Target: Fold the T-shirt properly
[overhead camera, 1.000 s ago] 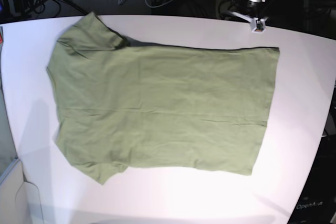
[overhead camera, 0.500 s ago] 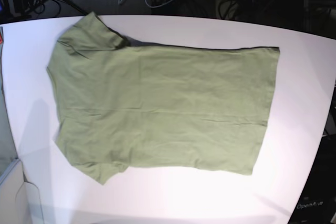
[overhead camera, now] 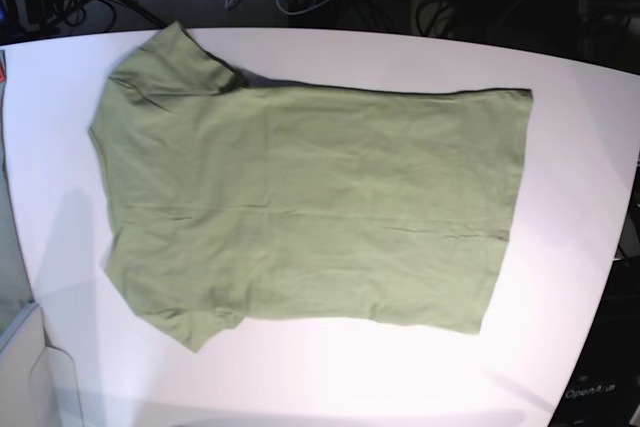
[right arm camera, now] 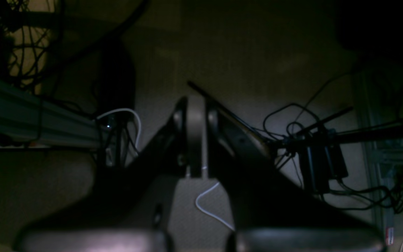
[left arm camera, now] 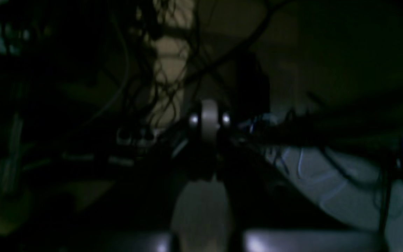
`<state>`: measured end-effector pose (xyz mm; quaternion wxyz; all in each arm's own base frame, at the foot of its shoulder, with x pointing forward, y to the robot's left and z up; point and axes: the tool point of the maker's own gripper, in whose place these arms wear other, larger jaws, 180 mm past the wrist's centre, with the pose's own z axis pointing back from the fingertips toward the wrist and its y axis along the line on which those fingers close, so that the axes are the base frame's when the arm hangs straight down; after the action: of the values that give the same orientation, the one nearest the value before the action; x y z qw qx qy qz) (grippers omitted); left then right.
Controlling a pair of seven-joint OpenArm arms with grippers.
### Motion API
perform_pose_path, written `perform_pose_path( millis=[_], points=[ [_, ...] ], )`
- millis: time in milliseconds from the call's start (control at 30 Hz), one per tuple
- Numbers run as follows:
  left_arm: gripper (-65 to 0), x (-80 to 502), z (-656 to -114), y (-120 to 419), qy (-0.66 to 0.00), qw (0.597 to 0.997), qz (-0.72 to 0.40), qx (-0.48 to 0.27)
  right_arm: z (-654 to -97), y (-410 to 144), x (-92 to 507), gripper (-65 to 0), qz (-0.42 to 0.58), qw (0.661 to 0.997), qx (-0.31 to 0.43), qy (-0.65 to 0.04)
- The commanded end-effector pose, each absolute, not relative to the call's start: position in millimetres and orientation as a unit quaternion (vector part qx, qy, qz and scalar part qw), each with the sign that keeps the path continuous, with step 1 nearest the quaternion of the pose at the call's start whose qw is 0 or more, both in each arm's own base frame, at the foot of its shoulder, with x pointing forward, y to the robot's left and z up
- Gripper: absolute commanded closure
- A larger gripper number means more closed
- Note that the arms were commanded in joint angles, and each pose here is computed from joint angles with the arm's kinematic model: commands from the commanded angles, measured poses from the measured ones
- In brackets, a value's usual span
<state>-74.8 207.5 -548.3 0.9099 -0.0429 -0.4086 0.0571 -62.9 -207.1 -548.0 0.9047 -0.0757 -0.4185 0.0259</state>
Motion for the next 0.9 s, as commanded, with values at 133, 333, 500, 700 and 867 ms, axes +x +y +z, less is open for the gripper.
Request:
perform_pose_path(
  millis=[133,333,500,700,867],
  points=[
    [-0.6,-88.5,-525.4,224.8,-0.441,0.894,0.078,-0.015,-542.4,-210.8,-70.7,0.0,0.027,0.903,-0.078,-0.422],
    [-0.6,-88.5,-495.7,223.4,-0.488,0.868,0.092,-0.011,-542.6,-209.3,-70.7,0.0,0.027,0.903,-0.076,-0.422],
    [-0.6,-73.3,-465.6,221.4,-0.535,0.840,0.092,-0.007,-543.2,-209.4,-71.2,0.0,0.027,0.904,-0.076,-0.419],
    [-0.6,-34.3,-446.1,226.9,-0.532,0.844,0.071,-0.006,-547.7,-209.7,-74.2,0.0,0.026,0.911,-0.076,-0.406],
    [-0.6,14.4,-416.0,212.9,-0.538,0.842,0.036,-0.022,-547.7,-209.7,-74.2,0.0,0.026,0.911,-0.076,-0.406]
  ],
)
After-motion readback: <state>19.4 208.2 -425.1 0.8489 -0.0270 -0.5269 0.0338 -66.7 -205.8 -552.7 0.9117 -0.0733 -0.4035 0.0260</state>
